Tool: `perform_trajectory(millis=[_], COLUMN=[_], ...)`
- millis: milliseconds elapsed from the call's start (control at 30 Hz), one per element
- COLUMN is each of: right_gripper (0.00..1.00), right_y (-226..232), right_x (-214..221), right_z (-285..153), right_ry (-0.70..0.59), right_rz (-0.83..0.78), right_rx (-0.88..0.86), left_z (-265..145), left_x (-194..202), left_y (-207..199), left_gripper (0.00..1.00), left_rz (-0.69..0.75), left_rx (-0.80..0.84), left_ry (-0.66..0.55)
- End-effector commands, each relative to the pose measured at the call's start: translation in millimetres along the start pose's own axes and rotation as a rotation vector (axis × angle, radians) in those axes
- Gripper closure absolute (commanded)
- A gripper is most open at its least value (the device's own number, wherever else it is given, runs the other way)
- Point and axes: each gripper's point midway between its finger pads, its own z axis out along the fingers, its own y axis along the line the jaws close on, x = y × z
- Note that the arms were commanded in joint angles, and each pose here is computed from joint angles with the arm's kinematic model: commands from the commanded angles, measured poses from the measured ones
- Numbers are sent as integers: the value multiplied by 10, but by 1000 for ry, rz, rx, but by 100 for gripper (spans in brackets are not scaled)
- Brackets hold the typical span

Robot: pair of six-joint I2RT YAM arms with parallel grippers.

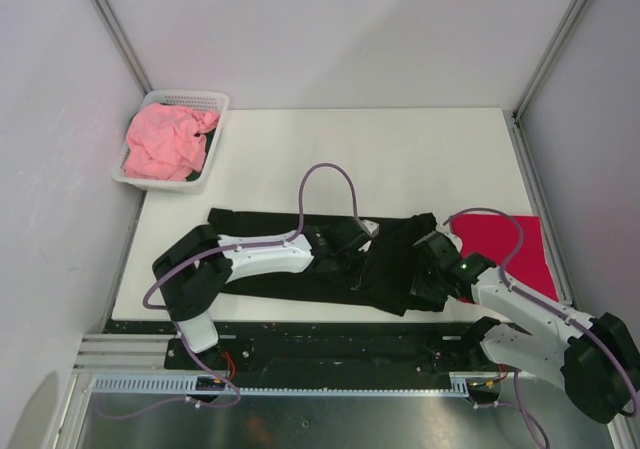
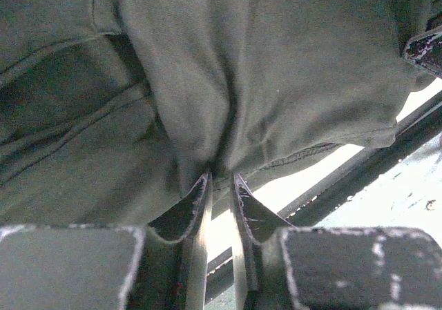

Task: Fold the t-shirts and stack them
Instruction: Fold the other side of the tshirt into a rectangle

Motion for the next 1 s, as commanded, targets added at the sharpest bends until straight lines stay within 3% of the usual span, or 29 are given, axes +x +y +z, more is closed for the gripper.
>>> perform_trajectory(millis=[0, 467, 667, 967], right_gripper=[69, 95, 72, 72], right_y=[67, 4, 34, 110], right_x=[-46, -76, -115, -163], right_z=[36, -144, -100, 25], right_ry=[-25, -71, -82, -85], right_rz=[40, 89, 83, 81], right_rx=[-30, -47, -46, -42], left_z=[-165, -200, -196, -193], left_x=[-186, -248, -254, -248], left_y=[-88, -48, -49, -31], left_gripper=[79, 79, 79, 79], left_rz=[-6, -16, -19, -23], left_rx=[43, 42, 50, 51], left_ry=[-67, -90, -93, -95])
